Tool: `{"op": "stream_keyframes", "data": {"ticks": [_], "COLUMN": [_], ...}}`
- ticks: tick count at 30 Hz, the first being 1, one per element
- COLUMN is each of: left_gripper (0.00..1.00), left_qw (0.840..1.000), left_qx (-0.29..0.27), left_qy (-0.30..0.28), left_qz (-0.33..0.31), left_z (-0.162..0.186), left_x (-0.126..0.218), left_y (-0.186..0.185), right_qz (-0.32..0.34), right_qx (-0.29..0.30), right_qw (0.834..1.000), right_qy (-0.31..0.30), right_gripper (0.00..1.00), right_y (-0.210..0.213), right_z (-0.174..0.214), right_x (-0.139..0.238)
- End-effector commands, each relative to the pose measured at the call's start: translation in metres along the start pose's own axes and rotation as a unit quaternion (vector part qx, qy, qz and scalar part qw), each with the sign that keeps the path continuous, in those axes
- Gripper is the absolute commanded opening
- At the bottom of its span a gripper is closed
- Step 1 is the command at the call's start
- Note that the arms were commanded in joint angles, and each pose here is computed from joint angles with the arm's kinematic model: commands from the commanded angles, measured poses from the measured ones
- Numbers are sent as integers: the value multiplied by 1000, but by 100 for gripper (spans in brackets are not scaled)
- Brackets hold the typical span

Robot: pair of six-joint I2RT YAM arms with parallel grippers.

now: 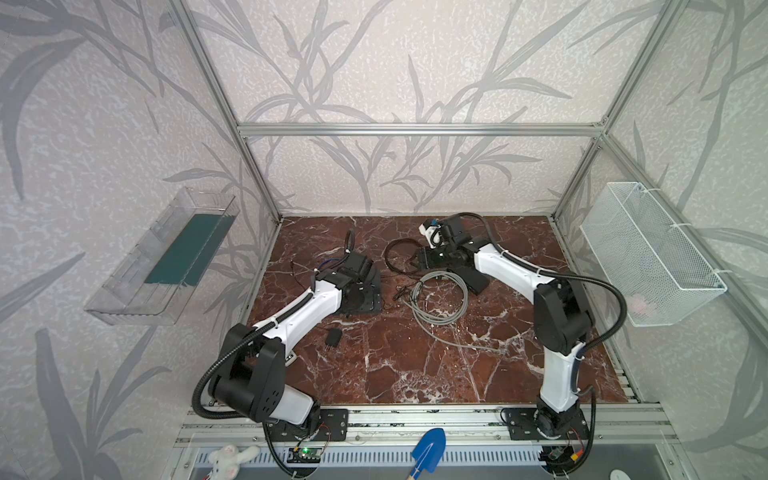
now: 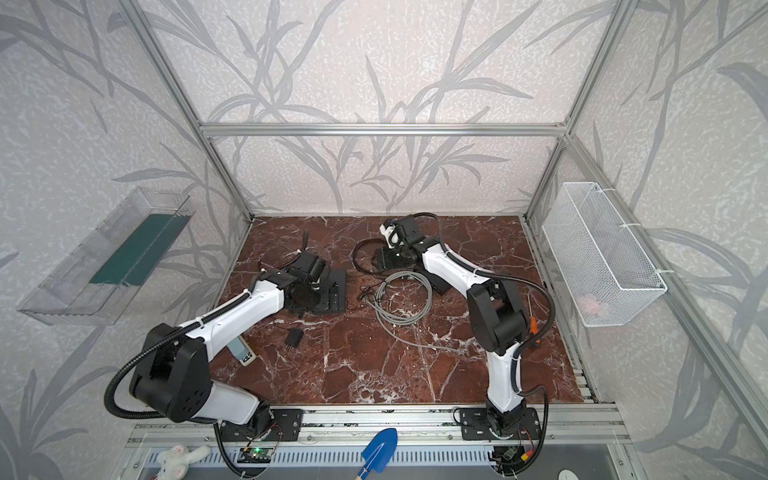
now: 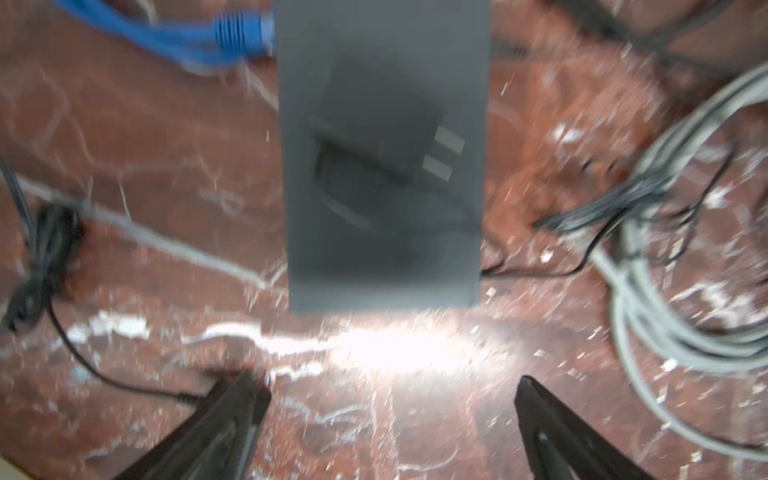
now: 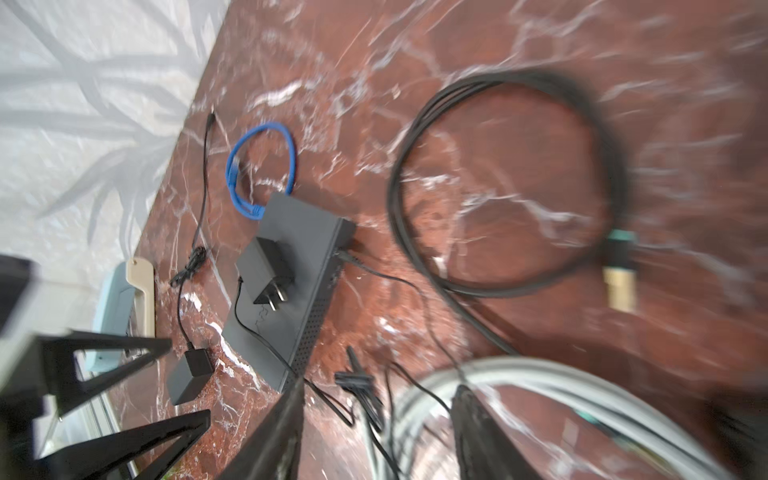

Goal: Insert the plug into the switch port

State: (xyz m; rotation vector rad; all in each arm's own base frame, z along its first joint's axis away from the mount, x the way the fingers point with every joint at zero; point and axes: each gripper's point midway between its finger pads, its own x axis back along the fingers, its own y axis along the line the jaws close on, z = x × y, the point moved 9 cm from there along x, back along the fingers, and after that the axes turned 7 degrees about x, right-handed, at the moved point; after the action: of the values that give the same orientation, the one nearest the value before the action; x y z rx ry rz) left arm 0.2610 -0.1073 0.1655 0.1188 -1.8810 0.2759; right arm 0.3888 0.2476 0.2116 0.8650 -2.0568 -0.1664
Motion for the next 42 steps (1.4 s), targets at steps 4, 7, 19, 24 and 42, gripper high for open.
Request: {"op": "stream_keyframes", "data": {"ticks": [4, 7, 19, 24, 42], "left_gripper": [99, 99, 99, 97, 93], "left_qw": [999, 999, 973, 963, 965], "left_qx": [37, 34, 179, 218, 219], "left_qy": [8, 3, -73, -79, -89], "left_qz": [9, 9, -125, -135, -111], "left_z": [17, 12, -2, -21, -104], "left_x": [-28, -36, -80, -99, -105], "left_y": [-9, -26, -23, -11, 31], "right_qz": [-11, -11, -12, -12, -7], "right_qx": [-3, -11, -29, -37, -54], "right_qw": [1000, 1000, 999, 999, 998], "right_qy": [1, 6, 1, 5, 34], "right_gripper": [57, 57, 57, 57, 57], "right_y": [-2, -6, -9, -12, -18], "right_z": [21, 25, 32, 39, 68], "right_x": [17, 15, 20, 20, 18]}}
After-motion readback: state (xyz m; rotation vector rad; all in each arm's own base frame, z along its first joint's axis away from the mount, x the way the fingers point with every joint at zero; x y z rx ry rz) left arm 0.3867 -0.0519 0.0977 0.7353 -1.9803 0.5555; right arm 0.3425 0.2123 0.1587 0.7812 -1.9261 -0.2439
